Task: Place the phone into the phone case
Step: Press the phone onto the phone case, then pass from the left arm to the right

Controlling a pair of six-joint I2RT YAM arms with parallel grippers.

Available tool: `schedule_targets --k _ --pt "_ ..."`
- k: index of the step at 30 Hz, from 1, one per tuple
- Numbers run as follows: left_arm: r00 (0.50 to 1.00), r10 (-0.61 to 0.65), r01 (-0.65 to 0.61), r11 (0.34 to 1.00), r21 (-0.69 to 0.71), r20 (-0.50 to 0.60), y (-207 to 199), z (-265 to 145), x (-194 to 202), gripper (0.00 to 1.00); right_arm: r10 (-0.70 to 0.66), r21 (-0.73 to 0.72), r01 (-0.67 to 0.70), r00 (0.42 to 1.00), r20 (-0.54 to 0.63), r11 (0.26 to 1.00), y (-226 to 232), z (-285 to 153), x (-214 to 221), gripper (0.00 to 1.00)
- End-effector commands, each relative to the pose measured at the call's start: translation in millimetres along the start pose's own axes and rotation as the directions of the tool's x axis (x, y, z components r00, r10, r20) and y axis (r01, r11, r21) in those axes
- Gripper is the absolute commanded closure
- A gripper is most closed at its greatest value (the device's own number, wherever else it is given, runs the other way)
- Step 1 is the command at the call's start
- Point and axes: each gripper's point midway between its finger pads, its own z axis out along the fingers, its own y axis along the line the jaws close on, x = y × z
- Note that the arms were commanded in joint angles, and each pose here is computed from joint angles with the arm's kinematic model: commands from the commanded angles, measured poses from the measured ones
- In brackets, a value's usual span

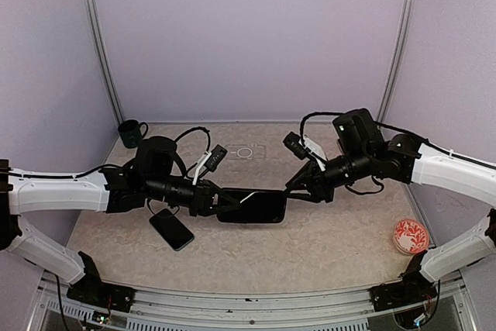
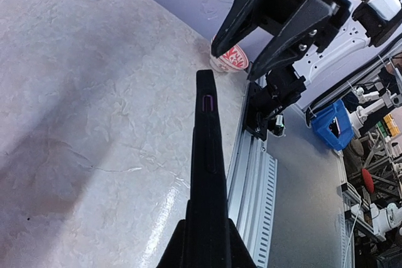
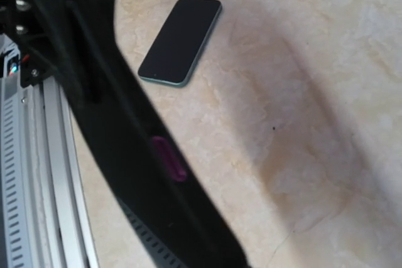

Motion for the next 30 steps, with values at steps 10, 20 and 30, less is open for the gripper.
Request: schedule_targets --k 10,20,30 --pt "0.994 0.073 -0.074 0.997 0.006 0.083 -19.4 -9.4 -34.9 1.00 -0.009 -0.019 0.009 1.000 0.010 1.000 5.0 -2.3 -10.6 0.65" --pt "0.995 0.087 -0.088 0.996 0.009 0.056 -20.7 -5.0 -32.0 1.00 -0.003 -0.067 0.003 1.000 0.001 0.998 10.2 3.4 -7.2 0.56" --pt "0.987 0.155 -0.155 0.988 0.023 -0.040 -32.6 5.1 -17.2 1.00 0.005 -0.131 -0.015 0.997 -0.077 0.991 9.3 24.8 9.4 0.49"
